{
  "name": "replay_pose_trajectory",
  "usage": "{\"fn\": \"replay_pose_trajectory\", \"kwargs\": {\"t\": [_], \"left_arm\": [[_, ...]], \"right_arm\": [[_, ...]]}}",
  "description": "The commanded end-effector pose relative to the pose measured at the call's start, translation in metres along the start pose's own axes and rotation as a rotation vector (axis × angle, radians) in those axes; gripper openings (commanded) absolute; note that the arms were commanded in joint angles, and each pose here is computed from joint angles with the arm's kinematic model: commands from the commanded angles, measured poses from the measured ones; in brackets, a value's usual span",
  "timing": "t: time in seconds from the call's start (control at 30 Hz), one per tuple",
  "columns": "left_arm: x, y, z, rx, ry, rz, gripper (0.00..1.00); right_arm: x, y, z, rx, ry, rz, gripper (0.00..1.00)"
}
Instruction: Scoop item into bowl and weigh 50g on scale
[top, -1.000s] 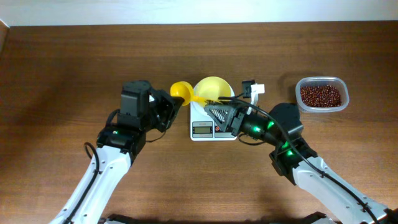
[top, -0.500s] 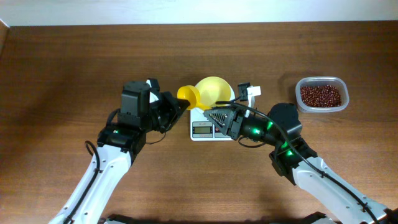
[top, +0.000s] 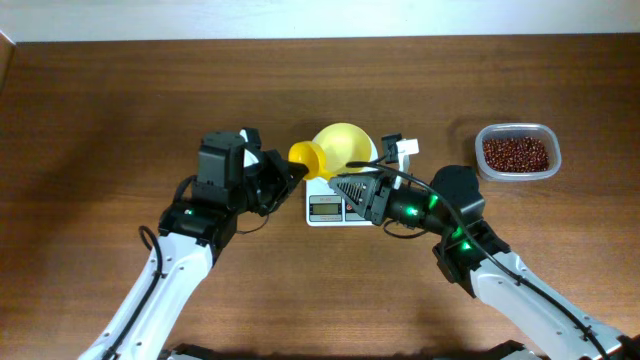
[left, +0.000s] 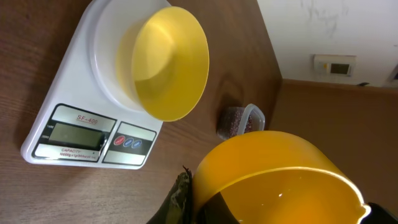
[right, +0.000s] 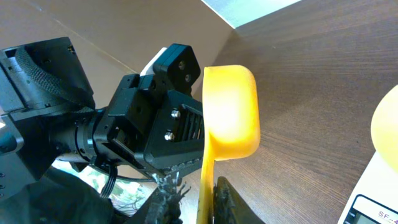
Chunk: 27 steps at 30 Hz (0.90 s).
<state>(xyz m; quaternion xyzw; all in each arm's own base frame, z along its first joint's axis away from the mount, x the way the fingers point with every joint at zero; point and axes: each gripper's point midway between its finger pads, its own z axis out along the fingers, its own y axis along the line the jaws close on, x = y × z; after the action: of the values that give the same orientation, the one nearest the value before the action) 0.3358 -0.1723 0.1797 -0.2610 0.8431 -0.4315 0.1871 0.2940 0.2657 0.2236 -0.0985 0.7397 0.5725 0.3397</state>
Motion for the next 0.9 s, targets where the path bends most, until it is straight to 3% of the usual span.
{"fn": "replay_pose_trajectory", "kwargs": {"t": [0.0,0.37,0.53,0.57,0.63,0.77,0.87], "left_arm": [[0.003,-0.005,0.002,0.011,0.012,0.03,0.0],[0.003,-0.004,0.002,0.004,0.015,0.026,0.0],[0.003,-0.004,0.002,0.005,0.015,0.026,0.02],[0.003,-0.004,0.002,0.004,0.014,0.026,0.09],[0.0,-0.002,0.002,-0.004,-0.003,0.026,0.34],[-0.006,-0.01,0.001,0.027,-0.027,0.044,0.55],[-0.012,-0.023,0.0,0.076,-0.055,0.074,0.65]], "right_arm": [[-0.001,0.007,0.002,-0.019,0.005,-0.028,0.22],[-0.002,0.006,0.002,-0.017,0.002,-0.028,0.06],[-0.002,0.006,0.002,-0.017,0.002,-0.027,0.04],[-0.002,0.006,0.002,-0.017,0.002,-0.027,0.04],[-0.002,0.006,0.002,-0.016,0.002,-0.028,0.04],[-0.003,0.0,0.002,0.013,-0.009,-0.017,0.04],[0.0,-0.016,0.0,0.088,-0.014,-0.007,0.04]]}}
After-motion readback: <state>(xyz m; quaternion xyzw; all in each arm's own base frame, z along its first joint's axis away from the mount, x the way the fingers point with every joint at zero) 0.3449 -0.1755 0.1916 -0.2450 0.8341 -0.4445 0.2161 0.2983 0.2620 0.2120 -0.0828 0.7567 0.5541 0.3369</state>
